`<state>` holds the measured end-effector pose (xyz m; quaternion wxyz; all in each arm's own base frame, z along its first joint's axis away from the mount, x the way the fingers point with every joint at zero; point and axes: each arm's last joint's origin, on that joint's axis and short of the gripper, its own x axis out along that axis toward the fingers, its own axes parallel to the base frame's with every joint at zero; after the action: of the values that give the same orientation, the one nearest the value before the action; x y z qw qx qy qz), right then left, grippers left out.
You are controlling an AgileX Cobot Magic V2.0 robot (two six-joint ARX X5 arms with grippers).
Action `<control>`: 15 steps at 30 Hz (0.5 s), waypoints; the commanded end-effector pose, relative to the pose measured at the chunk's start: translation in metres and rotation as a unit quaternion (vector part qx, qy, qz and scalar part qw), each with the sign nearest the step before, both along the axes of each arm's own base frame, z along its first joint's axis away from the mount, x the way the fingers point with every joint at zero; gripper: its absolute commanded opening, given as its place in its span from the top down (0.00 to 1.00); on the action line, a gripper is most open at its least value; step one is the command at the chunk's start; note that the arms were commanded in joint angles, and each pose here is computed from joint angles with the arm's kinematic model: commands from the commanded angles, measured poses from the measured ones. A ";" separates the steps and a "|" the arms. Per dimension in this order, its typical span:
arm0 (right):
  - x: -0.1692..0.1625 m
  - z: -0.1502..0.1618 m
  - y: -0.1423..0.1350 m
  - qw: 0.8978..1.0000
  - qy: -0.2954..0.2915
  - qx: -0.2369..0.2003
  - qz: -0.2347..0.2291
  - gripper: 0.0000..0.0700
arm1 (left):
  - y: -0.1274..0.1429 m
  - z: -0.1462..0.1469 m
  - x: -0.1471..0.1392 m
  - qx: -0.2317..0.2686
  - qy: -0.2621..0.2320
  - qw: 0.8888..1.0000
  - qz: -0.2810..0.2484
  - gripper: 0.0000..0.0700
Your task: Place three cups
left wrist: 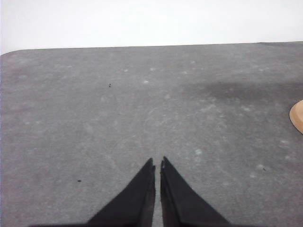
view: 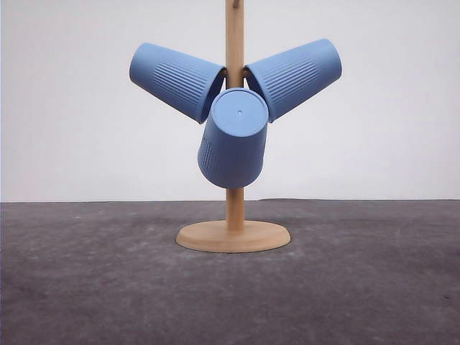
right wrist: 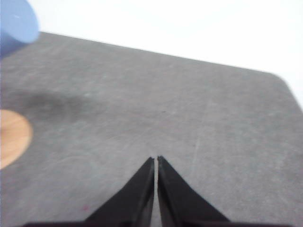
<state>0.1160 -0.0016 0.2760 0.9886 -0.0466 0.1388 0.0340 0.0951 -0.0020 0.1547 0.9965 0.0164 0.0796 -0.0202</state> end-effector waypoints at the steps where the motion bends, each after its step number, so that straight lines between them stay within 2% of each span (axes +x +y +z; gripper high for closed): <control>1: 0.001 -0.021 0.002 1.000 -0.016 0.016 -0.009 0.99 | 0.000 -0.005 0.000 0.000 0.009 1.000 0.001 1.00; 8: -0.019 -0.089 0.005 0.997 -0.065 0.048 -0.004 0.99 | 0.000 -0.005 0.000 0.000 0.009 1.000 0.001 1.00; 15: -0.019 -0.120 0.004 0.994 -0.083 0.065 -0.027 0.99 | 0.000 -0.005 0.000 0.000 0.009 1.000 0.001 1.00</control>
<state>0.0963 0.0026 0.1549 0.9979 0.0053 0.0629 0.0137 0.0951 -0.0020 0.1546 0.9965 0.0164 0.0798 -0.0202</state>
